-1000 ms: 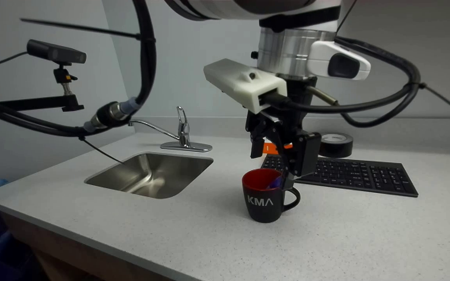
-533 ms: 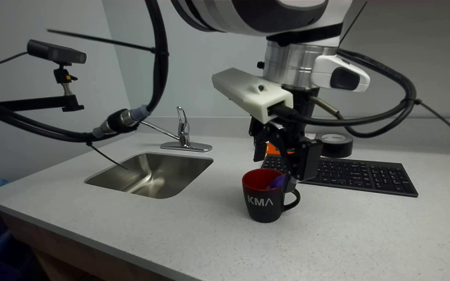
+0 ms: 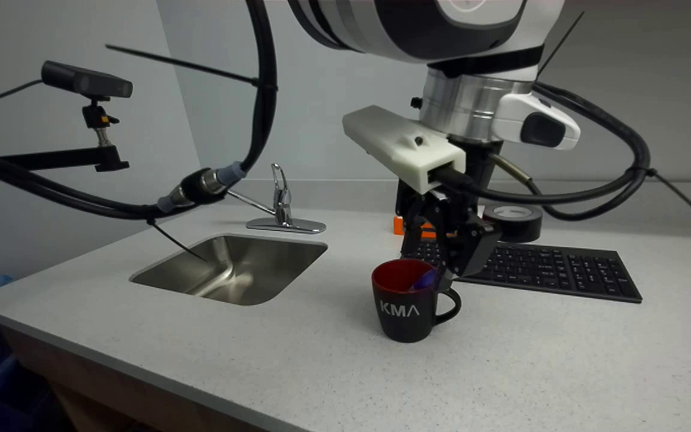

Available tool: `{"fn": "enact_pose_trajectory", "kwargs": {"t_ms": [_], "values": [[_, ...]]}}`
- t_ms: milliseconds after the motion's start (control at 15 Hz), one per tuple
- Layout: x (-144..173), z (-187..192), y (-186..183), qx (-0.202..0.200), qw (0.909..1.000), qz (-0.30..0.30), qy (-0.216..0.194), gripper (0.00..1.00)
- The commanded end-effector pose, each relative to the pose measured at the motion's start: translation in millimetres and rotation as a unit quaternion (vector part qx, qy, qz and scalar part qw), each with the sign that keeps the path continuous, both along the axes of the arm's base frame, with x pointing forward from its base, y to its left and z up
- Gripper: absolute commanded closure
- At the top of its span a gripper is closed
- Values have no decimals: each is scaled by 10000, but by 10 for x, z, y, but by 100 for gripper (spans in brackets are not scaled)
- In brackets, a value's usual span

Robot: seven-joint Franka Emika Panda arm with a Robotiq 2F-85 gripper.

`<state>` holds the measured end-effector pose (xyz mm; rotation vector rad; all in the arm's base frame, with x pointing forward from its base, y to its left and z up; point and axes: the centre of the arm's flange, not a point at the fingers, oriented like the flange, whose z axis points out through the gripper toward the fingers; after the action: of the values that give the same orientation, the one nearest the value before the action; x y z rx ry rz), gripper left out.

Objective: Pick up the marker inside the black mug and put it on the table.

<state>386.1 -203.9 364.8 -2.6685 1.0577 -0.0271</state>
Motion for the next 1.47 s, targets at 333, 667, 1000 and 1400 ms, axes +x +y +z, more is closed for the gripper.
{"fn": "enact_pose_trajectory", "kwargs": {"t_ms": [333, 667, 1000, 1400], "values": [[105, 1, -147, 118, 9998, -88, -109, 97], [102, 93, -168, 120, 9997, -116, -176, 97], [-38, 342, -23, -59, 9992, 104, -378, 96], [-244, 852, 219, -528, 9934, 465, -906, 96]]}}
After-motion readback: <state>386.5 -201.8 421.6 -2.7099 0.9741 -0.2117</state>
